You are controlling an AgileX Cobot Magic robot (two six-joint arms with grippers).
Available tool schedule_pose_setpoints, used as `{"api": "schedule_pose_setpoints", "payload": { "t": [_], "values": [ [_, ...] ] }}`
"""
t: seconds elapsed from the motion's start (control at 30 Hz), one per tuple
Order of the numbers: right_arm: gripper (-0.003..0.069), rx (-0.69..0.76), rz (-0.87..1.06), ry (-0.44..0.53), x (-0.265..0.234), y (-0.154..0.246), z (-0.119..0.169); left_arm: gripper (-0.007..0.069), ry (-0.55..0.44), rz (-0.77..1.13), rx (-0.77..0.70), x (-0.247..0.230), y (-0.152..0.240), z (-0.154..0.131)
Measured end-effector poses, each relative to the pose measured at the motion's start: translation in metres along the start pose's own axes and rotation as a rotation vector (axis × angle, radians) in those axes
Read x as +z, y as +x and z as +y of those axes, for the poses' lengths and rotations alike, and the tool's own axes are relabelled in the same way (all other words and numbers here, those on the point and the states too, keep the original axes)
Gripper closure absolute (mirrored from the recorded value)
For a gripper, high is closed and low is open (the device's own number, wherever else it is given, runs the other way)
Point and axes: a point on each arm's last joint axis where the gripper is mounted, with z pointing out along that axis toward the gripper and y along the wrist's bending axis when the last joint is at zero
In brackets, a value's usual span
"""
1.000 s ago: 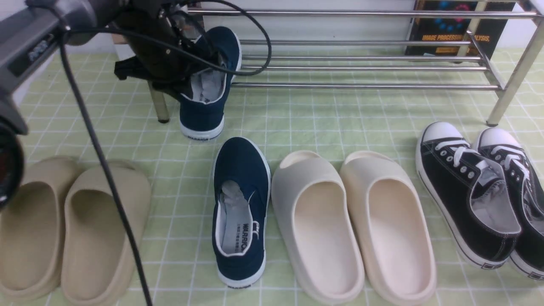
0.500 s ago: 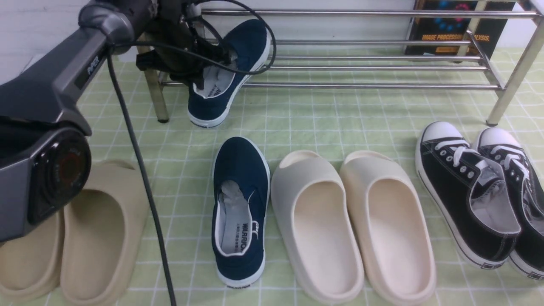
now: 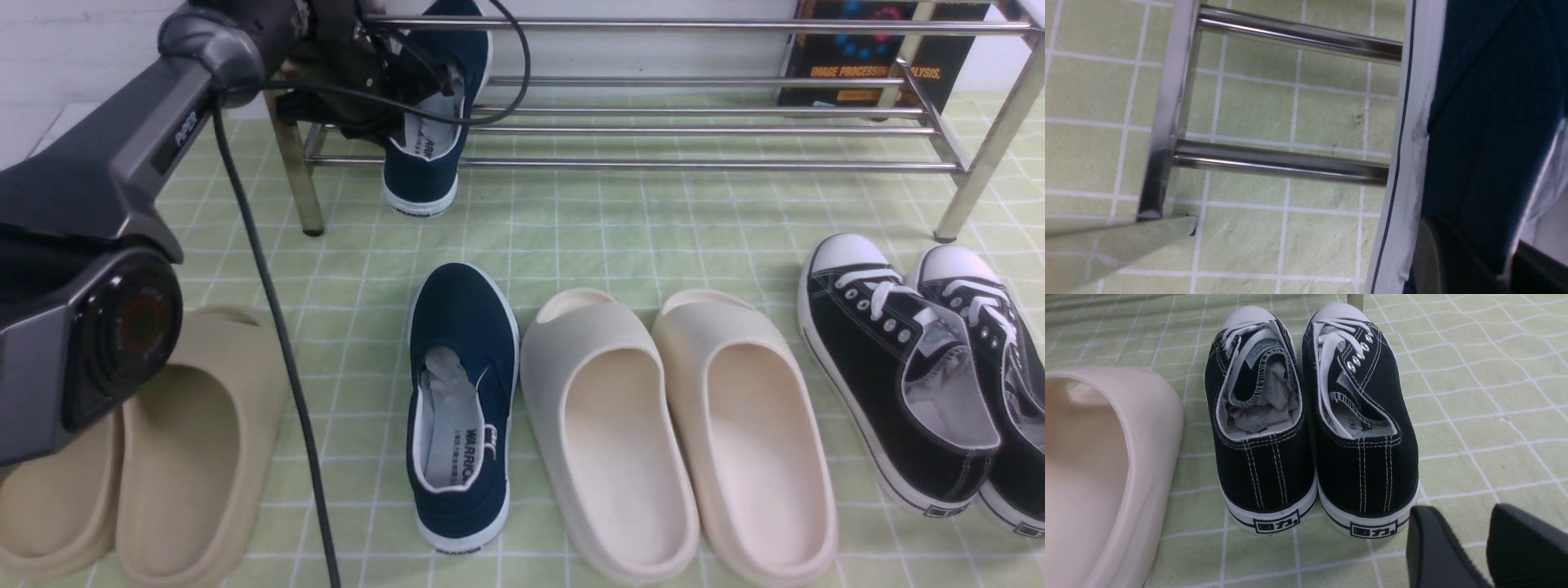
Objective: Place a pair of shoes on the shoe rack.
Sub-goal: Use the left arm to put a shoe into the shoe rack
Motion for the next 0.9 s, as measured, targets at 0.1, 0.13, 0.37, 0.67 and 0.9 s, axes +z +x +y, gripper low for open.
{"api": "schedule_pose_setpoints", "payload": {
  "t": [0.1, 0.13, 0.37, 0.67, 0.9],
  "values": [
    [0.0419, 0.0, 0.0, 0.0, 0.0, 0.0, 0.0, 0.0507, 0.008, -0.019, -0.001, 0.0, -0.002, -0.001],
    [0.0419, 0.0, 0.0, 0.0, 0.0, 0.0, 0.0, 0.0501, 0.009, -0.02, -0.001, 0.0, -0.002, -0.001],
    [0.0419, 0.0, 0.0, 0.0, 0.0, 0.0, 0.0, 0.0316, 0.004, -0.008, -0.012, -0.026, -0.007, -0.004],
    [0.0419, 0.0, 0.0, 0.0, 0.0, 0.0, 0.0, 0.0428, -0.033, 0.086, 0.044, -0.101, -0.007, -0.008],
    [0.0419, 0.0, 0.0, 0.0, 0.0, 0.0, 0.0, 0.0638, -0.026, 0.335, 0.063, -0.045, 0.045, -0.002]
  ]
}}
